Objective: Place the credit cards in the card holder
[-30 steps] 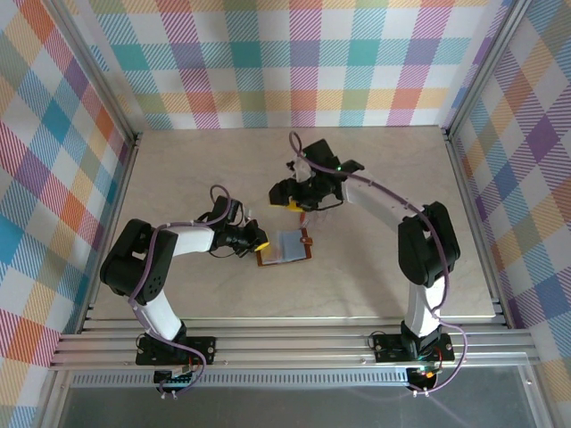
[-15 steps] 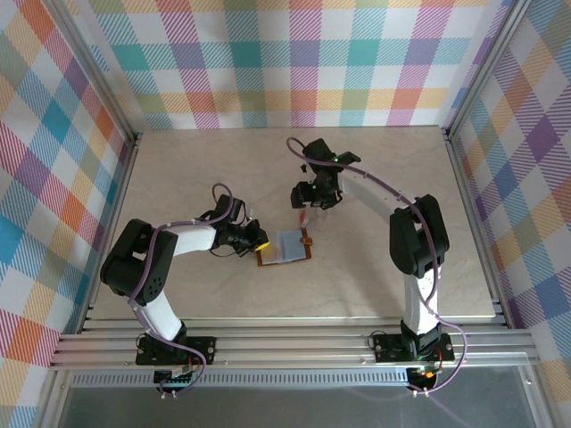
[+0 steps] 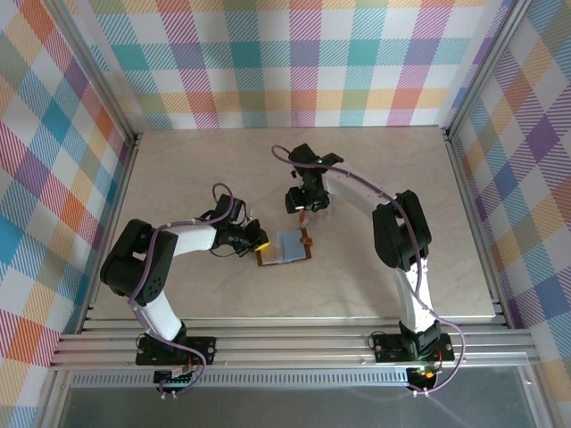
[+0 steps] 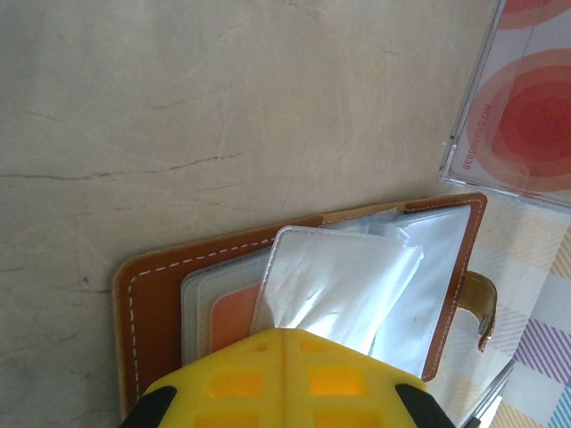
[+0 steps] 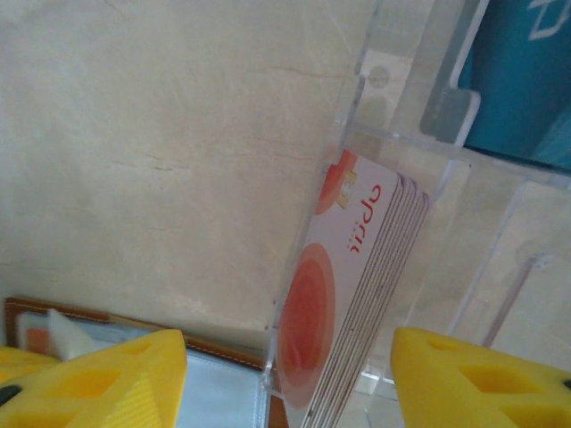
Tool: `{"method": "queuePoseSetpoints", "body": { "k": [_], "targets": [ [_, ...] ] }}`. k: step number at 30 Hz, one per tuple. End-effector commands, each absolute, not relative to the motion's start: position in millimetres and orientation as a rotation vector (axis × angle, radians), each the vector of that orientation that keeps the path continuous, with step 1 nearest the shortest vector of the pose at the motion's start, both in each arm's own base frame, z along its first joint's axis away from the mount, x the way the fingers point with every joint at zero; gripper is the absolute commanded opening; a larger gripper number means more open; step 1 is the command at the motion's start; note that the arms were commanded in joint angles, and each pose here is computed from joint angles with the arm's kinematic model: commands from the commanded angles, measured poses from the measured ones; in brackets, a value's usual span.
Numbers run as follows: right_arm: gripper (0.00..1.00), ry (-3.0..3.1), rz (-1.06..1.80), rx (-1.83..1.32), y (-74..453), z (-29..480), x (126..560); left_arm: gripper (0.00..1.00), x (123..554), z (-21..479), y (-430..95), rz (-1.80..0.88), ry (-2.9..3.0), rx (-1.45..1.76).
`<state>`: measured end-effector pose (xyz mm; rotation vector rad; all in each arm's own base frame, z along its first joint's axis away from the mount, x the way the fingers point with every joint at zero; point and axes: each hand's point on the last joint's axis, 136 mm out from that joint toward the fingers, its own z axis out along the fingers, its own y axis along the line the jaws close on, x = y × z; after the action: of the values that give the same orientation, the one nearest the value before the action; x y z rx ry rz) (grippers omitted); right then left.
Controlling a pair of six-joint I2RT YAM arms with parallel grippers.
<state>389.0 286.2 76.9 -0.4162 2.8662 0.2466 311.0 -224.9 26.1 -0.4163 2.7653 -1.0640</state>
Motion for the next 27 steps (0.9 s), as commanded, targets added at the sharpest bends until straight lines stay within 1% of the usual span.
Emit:
{"method": "queuePoseSetpoints", "body": {
  "k": [1, 3, 11, 18, 27],
  "targets": [
    [0.63, 2.879, 0.073, -0.462, 278.4, 76.9, 384.5, 0.0, 274.3, -13.9, -200.1, -0.839, 2.949, -0.501],
    [0.63, 2.879, 0.045, -0.476, 280.4, 76.5, 383.2, 0.0, 274.2, -13.7, -200.9, -0.848, 2.949, -0.503],
    [0.63, 2.918, 0.173, -0.482, 297.5, 71.8, 375.6, 0.0, 273.8, -12.9, -201.8, -0.859, 2.947, -0.503],
    [0.63, 2.836, 0.072, -0.435, 286.4, 95.7, 385.4, 0.0, 273.6, -13.9, -202.3, -0.863, 2.949, -0.506],
    [0.66, 2.895, 0.012, -0.408, 284.4, 81.1, 384.7, 0.0, 272.8, -17.0, -203.2, -0.868, 2.957, -0.511]
  ]
}}
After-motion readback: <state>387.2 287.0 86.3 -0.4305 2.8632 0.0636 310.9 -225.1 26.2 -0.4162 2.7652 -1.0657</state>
